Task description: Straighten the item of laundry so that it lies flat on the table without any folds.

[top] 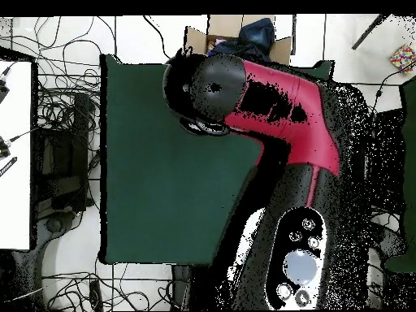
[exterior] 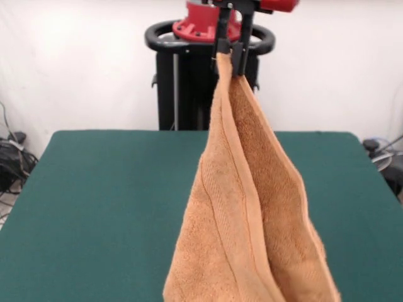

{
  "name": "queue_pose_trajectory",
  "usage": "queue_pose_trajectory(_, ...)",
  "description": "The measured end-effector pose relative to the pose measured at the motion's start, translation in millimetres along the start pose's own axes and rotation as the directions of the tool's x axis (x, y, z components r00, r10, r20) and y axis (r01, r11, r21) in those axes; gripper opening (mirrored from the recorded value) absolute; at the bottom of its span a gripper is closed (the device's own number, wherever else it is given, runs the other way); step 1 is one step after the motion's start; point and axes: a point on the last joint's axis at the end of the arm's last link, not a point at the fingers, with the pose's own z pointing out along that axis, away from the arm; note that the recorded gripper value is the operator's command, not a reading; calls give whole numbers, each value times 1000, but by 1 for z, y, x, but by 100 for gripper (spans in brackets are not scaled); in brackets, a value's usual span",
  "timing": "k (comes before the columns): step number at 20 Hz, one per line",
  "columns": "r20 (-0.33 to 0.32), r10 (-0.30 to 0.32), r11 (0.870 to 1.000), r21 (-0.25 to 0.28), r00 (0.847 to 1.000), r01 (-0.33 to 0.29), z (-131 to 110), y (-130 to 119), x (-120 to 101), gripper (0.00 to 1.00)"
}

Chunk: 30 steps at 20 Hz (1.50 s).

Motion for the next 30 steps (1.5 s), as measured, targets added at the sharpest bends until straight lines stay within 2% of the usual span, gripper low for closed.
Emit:
queue_pose_trajectory(4,-17,11,1000,-4,1000,-12,-11,-8,22,0)
queue_pose_trajectory(13,-36,18,1000,1,999,-18,-27,-19,54,0)
queue_pose_trajectory(16,-44,14,1000,11,999,-14,-27,-22,62,0)
queue_pose_trajectory(21,-70,17,1000,14,997,-16,-16,-27,91,0)
queue_pose_trajectory(26,-65,14,1000,5,998,-14,-1,-26,102,0)
queue_pose_trajectory(30,-72,1,1000,-1,997,-1,0,-20,92,0)
